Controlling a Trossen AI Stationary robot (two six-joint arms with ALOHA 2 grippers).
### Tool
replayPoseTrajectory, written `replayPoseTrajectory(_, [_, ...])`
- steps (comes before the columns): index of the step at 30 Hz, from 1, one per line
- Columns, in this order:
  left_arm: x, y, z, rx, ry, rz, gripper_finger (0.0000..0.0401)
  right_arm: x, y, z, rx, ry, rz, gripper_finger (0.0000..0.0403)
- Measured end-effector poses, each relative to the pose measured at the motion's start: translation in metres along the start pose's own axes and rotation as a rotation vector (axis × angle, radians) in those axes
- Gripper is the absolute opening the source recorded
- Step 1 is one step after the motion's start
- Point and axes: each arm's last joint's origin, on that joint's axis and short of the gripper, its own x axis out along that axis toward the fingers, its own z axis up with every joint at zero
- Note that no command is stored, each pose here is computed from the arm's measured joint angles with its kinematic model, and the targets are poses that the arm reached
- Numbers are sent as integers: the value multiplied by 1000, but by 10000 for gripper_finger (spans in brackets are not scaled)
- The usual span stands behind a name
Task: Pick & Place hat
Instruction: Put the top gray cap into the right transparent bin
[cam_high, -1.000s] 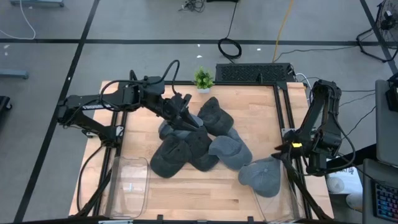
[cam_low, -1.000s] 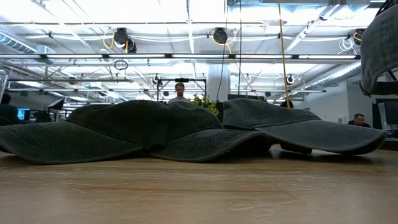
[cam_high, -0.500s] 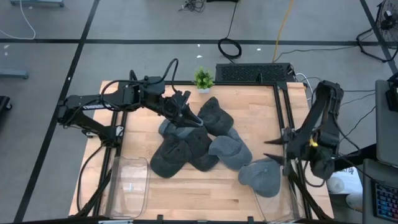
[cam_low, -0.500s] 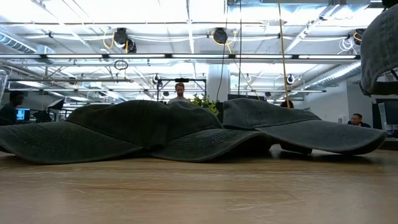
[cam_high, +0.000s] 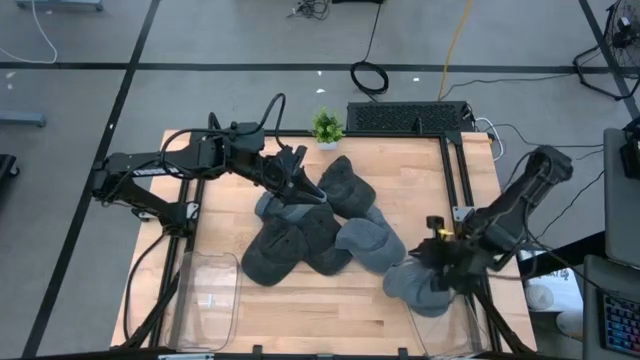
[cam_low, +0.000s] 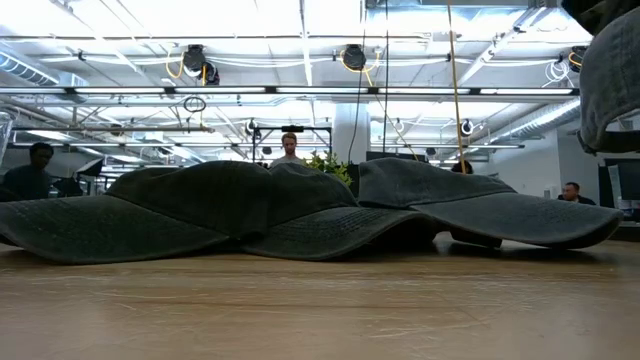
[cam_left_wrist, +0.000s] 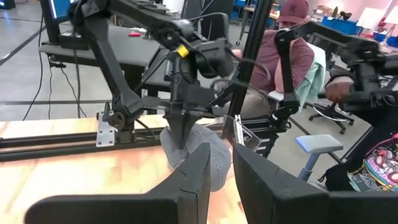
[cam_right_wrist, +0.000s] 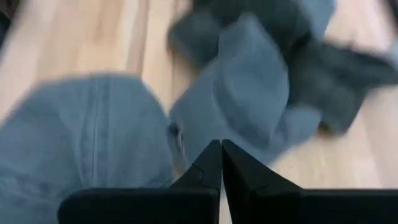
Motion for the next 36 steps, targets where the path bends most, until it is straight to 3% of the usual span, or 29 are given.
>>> replayPoseTrajectory(5, [0,0,0,0,0,0,76,5,17,27,-7,289,115,0])
replayPoseTrajectory(10, [0,0,0,0,0,0,76,13,29,26,65,537,224,0])
replayPoseTrajectory(14, [0,0,0,0,0,0,76,16,37,18,103,599,314,0])
replayPoseTrajectory(21, [0,0,0,0,0,0,76,18,48,20,199,577,617,0])
replayPoseTrajectory(29, [0,0,0,0,0,0,76,44,43,-21,328,799,540,0])
replayPoseTrajectory(36, [0,0,0,0,0,0,76,30,37,-14,310,671,444,0])
